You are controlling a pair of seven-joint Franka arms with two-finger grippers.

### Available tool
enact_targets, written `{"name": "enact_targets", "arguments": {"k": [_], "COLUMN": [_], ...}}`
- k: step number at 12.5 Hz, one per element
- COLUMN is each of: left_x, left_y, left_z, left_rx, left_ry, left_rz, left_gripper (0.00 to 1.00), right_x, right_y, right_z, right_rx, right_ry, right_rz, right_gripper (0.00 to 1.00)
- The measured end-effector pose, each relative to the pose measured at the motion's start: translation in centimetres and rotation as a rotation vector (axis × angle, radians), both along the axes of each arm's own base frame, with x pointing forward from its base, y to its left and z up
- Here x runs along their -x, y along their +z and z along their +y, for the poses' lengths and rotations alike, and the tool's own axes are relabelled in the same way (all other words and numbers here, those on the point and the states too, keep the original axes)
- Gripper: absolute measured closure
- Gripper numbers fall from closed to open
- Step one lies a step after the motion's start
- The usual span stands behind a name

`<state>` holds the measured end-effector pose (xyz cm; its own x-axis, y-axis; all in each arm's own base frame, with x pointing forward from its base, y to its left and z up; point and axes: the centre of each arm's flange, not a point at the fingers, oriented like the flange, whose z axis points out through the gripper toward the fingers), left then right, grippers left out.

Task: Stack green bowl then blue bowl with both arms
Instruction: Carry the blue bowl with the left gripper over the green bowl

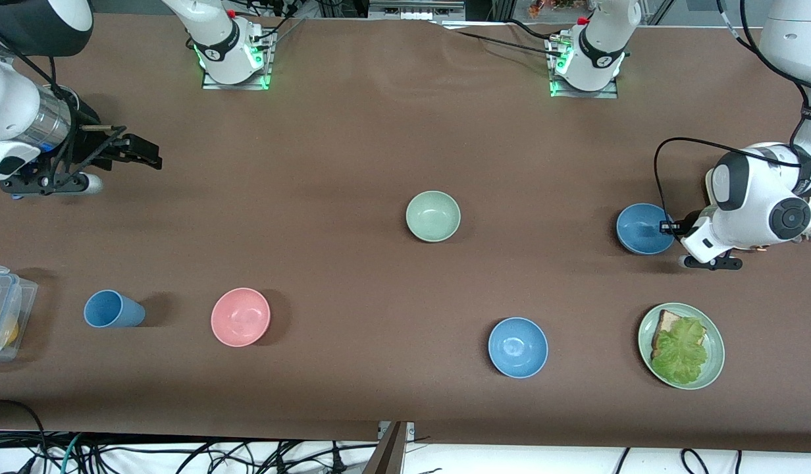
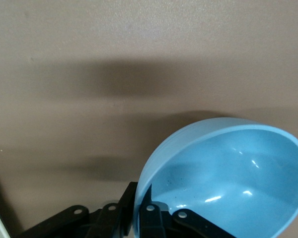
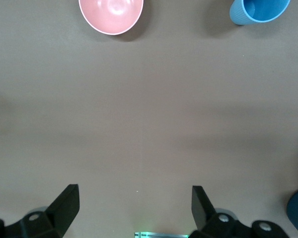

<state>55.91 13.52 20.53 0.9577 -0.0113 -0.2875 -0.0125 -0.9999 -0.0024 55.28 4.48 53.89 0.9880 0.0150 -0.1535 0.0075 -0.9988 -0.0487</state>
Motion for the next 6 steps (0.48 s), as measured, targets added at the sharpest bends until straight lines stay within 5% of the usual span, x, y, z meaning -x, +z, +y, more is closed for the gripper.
{"name": "enact_targets", "arguments": {"k": [6], "left_x": [-1.6], "left_y": [2.9], "left_z": [0.6], "left_rx": [-0.004], "left_ry": [0.010], "left_rz": [0.038], "left_gripper": [0.93], "right_x": [0.0], "right_y": [0.0], "right_z": [-0.1], "right_rx": [0.001], "right_ry": [0.004], "right_rz": [0.000], "right_gripper": [0.00]}}
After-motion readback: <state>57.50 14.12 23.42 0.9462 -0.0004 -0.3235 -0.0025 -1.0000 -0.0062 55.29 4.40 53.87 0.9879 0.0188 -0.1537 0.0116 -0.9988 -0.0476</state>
